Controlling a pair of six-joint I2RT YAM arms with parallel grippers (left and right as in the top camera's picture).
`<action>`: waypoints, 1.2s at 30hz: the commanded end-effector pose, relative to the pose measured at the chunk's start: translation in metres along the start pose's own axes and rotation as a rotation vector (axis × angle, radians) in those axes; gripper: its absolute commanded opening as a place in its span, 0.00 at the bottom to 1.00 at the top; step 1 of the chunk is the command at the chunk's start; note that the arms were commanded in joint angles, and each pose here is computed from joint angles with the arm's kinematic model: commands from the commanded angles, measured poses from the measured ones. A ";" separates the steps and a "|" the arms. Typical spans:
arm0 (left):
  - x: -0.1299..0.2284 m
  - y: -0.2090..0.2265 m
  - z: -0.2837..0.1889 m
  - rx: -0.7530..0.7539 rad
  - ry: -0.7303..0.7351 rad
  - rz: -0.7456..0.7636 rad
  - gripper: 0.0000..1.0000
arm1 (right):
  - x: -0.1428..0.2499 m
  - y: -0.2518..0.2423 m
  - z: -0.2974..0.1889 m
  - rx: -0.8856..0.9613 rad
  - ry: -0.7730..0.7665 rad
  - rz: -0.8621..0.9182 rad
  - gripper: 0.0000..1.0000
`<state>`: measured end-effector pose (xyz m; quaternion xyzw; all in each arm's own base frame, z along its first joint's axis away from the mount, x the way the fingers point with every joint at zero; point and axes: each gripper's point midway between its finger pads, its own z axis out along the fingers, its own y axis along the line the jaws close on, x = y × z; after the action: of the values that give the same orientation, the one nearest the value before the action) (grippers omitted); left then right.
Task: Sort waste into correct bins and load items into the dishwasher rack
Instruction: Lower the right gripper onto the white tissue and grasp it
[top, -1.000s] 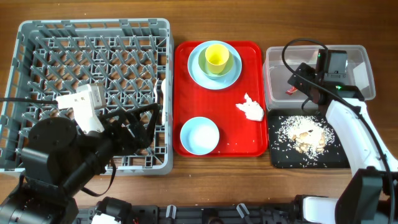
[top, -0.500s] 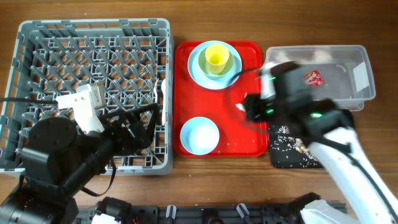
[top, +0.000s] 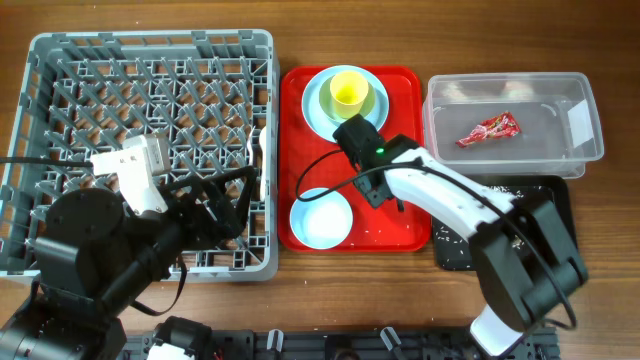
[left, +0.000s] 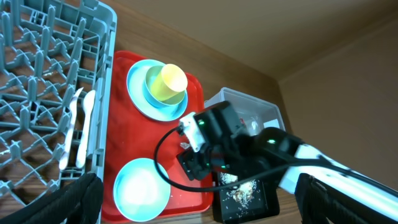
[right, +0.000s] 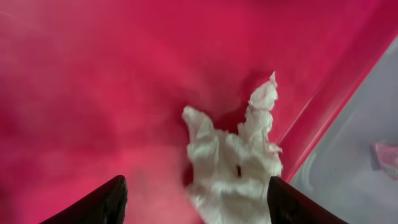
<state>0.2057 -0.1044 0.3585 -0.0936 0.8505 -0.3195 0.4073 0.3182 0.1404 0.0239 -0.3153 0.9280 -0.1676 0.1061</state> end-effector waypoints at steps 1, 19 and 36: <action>-0.003 0.001 -0.001 -0.008 -0.013 0.003 1.00 | 0.003 -0.014 0.017 0.122 0.044 -0.041 0.73; -0.003 0.001 -0.001 -0.008 -0.013 0.003 1.00 | 0.021 0.000 0.022 -0.008 0.114 -0.186 0.86; -0.003 0.001 -0.001 -0.008 -0.013 0.003 1.00 | 0.033 0.016 0.030 -0.217 0.128 -0.125 0.62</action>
<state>0.2057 -0.1044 0.3585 -0.0936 0.8505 -0.3195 0.4073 0.3165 0.1174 0.0058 -0.3593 0.9232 -0.1299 0.0420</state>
